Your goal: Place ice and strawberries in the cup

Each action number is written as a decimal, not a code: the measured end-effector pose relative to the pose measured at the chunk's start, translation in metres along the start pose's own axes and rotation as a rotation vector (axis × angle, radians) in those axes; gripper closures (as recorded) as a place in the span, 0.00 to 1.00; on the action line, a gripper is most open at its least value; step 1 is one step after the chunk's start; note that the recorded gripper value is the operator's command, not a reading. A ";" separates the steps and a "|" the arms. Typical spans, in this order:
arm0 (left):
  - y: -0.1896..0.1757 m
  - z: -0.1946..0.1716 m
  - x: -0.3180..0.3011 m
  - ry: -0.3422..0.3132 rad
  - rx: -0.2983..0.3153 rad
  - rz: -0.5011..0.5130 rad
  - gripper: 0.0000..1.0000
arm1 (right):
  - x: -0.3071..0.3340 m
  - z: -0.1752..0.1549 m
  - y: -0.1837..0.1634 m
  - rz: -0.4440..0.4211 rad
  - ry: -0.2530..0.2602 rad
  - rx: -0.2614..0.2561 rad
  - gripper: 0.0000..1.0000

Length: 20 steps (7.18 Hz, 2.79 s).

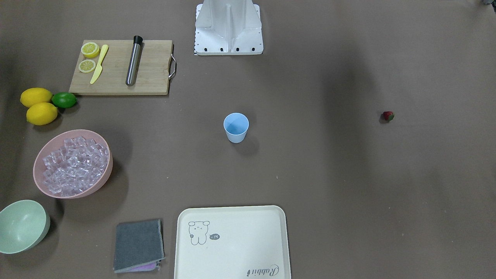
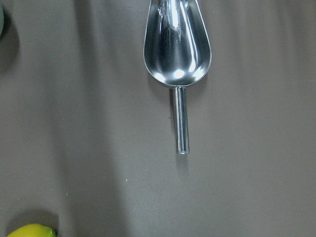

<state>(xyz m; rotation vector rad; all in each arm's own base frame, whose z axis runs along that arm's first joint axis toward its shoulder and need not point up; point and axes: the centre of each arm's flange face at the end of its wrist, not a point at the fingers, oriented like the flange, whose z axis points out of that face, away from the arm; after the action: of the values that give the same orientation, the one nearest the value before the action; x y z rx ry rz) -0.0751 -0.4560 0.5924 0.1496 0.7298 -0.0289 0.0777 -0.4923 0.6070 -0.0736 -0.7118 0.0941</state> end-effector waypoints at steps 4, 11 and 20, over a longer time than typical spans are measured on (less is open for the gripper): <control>0.000 0.000 0.000 0.000 0.000 -0.001 0.02 | -0.007 -0.002 -0.003 -0.012 -0.002 0.004 0.01; -0.002 0.002 0.002 0.000 -0.002 0.004 0.02 | -0.191 -0.020 -0.040 -0.165 -0.032 0.077 0.02; -0.011 0.003 0.003 0.001 0.000 0.011 0.02 | -0.333 0.054 -0.037 -0.408 -0.131 0.144 0.07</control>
<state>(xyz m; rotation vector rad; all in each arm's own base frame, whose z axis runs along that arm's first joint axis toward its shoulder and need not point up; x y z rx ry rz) -0.0715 -0.4672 0.5914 0.1534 0.7296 -0.0185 -0.2061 -0.5643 0.4356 0.2178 -0.8361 -0.2427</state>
